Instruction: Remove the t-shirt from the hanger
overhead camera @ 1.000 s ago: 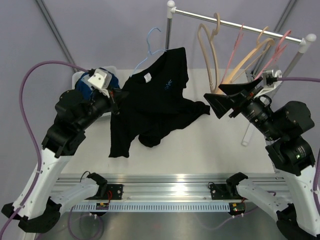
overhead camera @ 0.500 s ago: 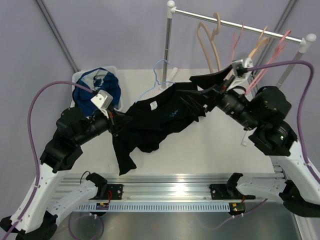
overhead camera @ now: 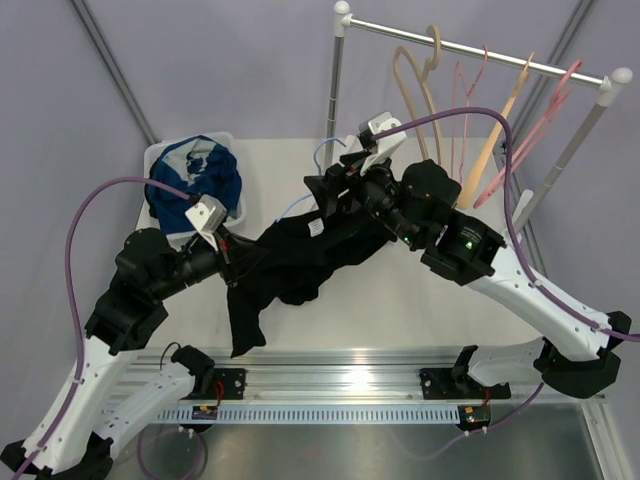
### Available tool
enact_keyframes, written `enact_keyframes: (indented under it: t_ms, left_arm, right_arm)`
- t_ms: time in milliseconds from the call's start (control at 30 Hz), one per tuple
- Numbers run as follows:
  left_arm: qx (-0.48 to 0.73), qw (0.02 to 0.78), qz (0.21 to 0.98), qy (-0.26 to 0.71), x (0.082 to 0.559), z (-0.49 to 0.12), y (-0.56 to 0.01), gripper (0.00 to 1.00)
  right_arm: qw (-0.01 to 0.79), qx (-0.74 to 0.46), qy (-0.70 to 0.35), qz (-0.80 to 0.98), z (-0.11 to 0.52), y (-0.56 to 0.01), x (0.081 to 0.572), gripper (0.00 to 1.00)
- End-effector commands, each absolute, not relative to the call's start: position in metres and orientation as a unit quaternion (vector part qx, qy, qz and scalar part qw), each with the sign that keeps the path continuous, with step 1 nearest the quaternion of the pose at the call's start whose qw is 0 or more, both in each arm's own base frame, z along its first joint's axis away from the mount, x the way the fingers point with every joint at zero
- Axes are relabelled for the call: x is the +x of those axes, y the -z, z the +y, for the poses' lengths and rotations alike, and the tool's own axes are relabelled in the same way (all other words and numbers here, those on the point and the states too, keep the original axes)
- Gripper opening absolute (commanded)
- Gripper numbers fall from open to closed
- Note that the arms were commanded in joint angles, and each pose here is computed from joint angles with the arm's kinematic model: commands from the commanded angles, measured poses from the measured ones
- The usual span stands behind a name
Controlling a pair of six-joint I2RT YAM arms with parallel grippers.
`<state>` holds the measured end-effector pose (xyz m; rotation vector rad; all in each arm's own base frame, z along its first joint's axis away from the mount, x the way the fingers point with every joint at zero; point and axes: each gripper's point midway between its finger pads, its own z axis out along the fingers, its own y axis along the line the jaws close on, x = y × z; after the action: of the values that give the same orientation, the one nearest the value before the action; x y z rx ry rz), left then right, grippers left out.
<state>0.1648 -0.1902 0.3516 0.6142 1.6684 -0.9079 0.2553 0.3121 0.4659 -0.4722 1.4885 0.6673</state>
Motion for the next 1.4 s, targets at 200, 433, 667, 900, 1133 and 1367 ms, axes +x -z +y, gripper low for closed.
enact_keyframes:
  t_ms: [200,433,667,900,1133,1367]
  left_arm:
    - [0.285,0.579,0.636,0.423,0.152,-0.2,-0.375,0.0]
    - [0.287,0.576,0.612,0.459,0.137,-0.203,-0.389,0.09]
    - [0.311,0.571,0.605,0.459,0.126,-0.201,-0.386,0.99]
    - [0.326,0.563,0.615,0.447,0.124,-0.2,-0.375,0.98]
    - [0.332,0.554,0.627,0.435,0.123,-0.197,-0.368,0.83]
    - [0.317,0.563,0.629,0.432,0.119,-0.191,-0.368,0.0]
  right_arm:
    - [0.686,-0.191,-0.258,0.653,0.328,-0.455,0.28,0.51]
    - [0.693,-0.176,-0.258,0.65,0.321,-0.448,0.28,0.0]
    - [0.725,-0.14,-0.244,0.629,0.274,-0.484,0.265,0.0]
    - [0.734,-0.122,-0.233,0.627,0.238,-0.507,0.25,0.0]
    - [0.731,-0.095,-0.223,0.638,0.219,-0.52,0.247,0.0]
    - [0.74,-0.078,-0.192,0.64,0.203,-0.526,0.251,0.0]
